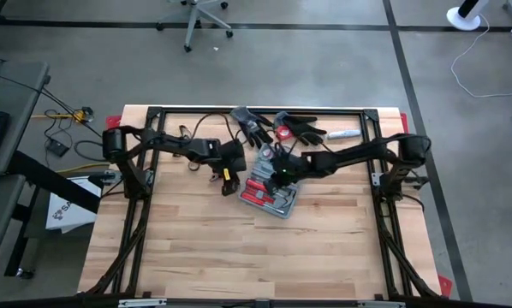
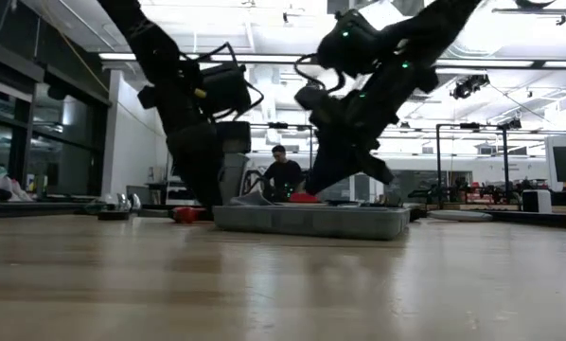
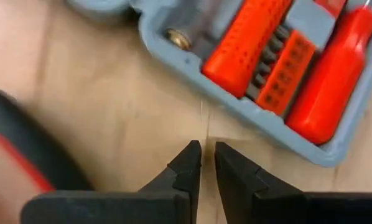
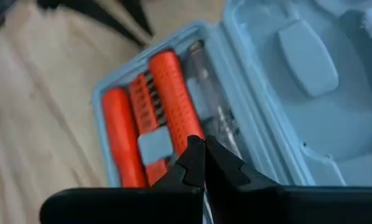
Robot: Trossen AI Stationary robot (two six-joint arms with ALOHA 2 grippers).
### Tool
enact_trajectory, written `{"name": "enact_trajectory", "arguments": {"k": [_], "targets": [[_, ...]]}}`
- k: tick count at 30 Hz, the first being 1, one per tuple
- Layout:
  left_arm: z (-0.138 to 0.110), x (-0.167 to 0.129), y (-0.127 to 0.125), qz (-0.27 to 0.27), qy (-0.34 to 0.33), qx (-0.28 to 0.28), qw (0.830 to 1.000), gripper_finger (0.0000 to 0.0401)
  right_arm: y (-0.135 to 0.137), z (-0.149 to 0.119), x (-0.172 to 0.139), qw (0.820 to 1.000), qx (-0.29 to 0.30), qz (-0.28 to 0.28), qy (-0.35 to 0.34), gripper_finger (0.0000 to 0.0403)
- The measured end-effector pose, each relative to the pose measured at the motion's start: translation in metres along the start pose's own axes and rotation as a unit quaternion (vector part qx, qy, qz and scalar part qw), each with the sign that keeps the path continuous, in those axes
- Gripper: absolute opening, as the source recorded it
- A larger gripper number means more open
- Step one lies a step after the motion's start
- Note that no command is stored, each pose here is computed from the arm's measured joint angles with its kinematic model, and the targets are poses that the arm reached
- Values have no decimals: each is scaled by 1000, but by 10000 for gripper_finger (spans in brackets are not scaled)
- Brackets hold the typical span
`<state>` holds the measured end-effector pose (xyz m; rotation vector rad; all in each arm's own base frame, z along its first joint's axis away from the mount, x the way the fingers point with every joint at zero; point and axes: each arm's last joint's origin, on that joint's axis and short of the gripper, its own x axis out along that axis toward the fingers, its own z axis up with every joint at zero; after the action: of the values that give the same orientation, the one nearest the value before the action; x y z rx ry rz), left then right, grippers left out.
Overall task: Prefit tool cases
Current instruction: Put the transparent flathead screwdriver into the gray tool box
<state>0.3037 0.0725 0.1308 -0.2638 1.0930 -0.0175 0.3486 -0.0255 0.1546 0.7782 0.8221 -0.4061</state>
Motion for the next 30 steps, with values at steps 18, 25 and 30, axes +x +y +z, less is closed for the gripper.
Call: {"name": "enact_trajectory", "arguments": {"k": [18,25,30], "targets": [[3,3,-19,-72,-38,40,996,39,6,-27,25,995,32,-77,61,0],[14,-24,-20,-64,-98,68,991,39,17,-38,25,995,29,-86,33,0],[25,-36,-24,-57,-160,100,980,39,28,-41,10,996,30,-81,5,0]]}}
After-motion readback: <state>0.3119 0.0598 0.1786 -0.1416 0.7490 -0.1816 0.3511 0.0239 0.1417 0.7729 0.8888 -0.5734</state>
